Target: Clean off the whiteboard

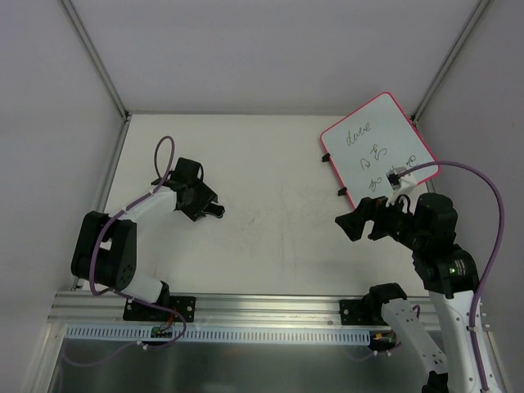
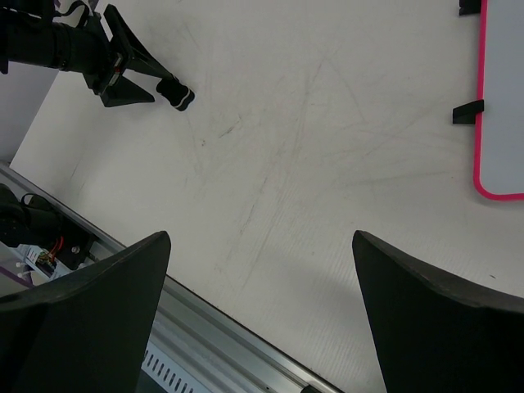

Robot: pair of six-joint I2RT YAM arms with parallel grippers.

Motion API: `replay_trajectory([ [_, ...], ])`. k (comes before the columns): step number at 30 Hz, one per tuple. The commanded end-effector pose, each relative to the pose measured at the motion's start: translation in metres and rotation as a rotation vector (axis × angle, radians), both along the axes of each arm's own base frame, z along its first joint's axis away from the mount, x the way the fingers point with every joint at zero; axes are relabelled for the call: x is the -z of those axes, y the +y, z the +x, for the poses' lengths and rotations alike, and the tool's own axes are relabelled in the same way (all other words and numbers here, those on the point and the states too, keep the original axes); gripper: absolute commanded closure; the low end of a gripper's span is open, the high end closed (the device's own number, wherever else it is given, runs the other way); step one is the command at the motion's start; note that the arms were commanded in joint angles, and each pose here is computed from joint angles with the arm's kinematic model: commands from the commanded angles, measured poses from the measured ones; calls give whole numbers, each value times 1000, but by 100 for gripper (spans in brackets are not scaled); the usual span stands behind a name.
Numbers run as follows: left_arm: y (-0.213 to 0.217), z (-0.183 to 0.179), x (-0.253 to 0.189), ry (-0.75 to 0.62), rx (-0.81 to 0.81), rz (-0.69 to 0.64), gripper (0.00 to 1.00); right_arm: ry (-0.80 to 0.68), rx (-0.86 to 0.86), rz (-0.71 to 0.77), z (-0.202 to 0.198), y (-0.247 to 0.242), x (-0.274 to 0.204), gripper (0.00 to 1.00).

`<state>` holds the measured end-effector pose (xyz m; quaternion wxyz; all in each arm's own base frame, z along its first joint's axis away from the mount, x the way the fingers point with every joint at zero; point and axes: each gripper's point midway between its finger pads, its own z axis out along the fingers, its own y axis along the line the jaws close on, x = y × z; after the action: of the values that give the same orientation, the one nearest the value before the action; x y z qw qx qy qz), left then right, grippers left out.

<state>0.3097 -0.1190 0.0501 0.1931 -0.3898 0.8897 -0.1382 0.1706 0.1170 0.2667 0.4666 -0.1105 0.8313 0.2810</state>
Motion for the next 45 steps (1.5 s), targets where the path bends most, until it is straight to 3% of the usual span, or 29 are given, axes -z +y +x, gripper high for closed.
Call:
replay_trajectory([
  [1,-2,1,9,10,-94,-25,43,-41,-18,31,-2,5,-10,1],
  [22,-1,22,24,-8,-54,46,77,-39,-16,32,-3,4,-6,1],
  [31,-17,53,12,-50,158,99,93,-32,-11,26,-1,3,-4,1],
  [45,-70,82,-11,-113,504,365,100,-16,3,24,1,2,-1,1],
])
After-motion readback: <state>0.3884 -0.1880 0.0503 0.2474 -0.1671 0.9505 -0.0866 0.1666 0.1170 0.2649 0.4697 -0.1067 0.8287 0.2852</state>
